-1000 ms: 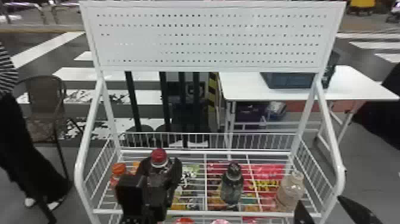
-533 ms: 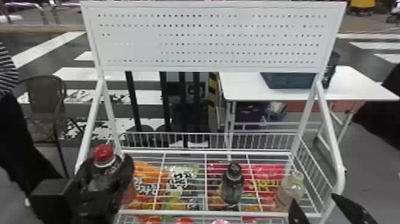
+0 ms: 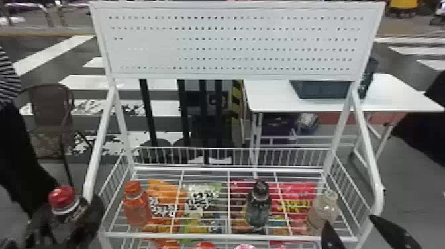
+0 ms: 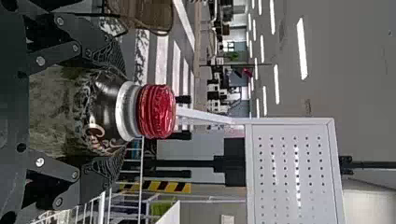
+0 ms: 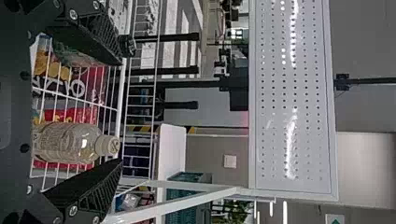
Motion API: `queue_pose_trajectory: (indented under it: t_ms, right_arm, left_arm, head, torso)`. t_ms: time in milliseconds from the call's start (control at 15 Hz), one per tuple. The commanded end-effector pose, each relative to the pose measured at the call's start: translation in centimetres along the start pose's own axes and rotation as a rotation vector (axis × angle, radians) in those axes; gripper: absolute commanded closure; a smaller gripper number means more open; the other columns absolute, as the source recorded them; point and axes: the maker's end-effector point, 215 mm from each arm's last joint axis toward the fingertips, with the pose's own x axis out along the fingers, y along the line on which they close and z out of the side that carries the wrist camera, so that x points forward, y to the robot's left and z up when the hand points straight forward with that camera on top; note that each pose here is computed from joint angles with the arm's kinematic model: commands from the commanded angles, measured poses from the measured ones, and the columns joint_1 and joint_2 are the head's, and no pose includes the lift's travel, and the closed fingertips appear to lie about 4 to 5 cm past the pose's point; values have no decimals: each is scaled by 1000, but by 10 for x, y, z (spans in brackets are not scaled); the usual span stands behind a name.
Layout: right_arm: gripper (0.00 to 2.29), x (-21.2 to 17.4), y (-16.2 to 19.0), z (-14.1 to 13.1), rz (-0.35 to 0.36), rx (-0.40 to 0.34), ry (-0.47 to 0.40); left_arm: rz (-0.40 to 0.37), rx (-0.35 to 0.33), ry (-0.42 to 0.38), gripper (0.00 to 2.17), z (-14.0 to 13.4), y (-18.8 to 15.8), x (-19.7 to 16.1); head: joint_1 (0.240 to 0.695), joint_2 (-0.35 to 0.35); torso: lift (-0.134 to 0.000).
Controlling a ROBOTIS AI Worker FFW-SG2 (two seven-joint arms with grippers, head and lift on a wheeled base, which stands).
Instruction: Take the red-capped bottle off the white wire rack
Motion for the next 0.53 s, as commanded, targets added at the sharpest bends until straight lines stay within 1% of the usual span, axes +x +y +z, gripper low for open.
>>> queue_pose_trajectory:
  t_ms: [0,467]
  right_arm:
    - [154,1,2,1,3,1,2]
    - [154,-1,4,2,5,7,0]
  left_arm:
    - [9,-9,-14,1443,5,7,2]
    - [6,-16,-21,1443,8,4,5]
  head:
    - [499,0]
    - [499,0]
  torso:
    - [0]
    - [0]
